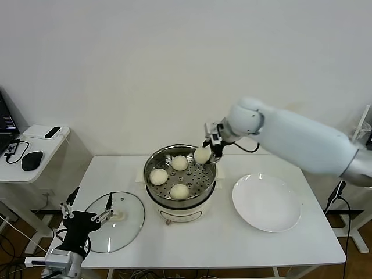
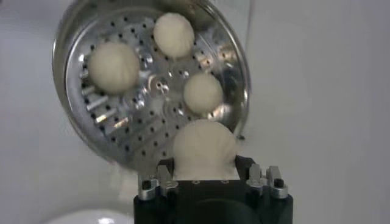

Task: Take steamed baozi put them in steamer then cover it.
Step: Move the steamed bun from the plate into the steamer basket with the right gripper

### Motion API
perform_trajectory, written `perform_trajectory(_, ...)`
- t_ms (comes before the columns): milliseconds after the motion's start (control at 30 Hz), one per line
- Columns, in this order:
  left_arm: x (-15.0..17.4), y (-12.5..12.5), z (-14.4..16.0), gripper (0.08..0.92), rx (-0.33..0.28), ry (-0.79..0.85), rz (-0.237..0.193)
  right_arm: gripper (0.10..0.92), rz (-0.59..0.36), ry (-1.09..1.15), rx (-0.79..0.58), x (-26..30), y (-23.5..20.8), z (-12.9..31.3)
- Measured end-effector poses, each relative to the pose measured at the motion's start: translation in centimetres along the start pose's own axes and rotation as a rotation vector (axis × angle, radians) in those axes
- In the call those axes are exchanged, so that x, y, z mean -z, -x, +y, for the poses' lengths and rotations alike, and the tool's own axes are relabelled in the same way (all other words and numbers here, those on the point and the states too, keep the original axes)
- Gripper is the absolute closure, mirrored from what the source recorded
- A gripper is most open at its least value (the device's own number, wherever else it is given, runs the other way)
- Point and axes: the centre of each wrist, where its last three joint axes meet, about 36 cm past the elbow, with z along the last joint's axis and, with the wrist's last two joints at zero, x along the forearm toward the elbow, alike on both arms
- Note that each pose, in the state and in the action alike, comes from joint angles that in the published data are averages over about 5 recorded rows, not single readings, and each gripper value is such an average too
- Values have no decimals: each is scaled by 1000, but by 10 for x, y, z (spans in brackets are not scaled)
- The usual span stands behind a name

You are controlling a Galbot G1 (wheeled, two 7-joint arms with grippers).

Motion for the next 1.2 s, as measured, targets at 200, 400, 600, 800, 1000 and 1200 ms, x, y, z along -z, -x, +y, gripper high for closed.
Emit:
perform_trajectory(200,0,2,0,177,1,0,-3,394,19,25,39,4,31,11)
perform_trajectory(400,-2,3,1,177,2,2,-1,394,27,46,63,5,52,20)
perform_trajectory(600,-2,3,1,177,3,2,-1,394,31,60,71,4,64,26)
perform_trajectory(800,-2,3,2,177,5,5,0,287,17,75,61,5,61,25)
perform_trajectory(1000,-2,3,3,177,5,6,-3,203,-12,80,41,5,39,17)
perform_trajectory(1200,-2,5,2,177,2,1,-6,199,-58,94,-17,-1,6,8)
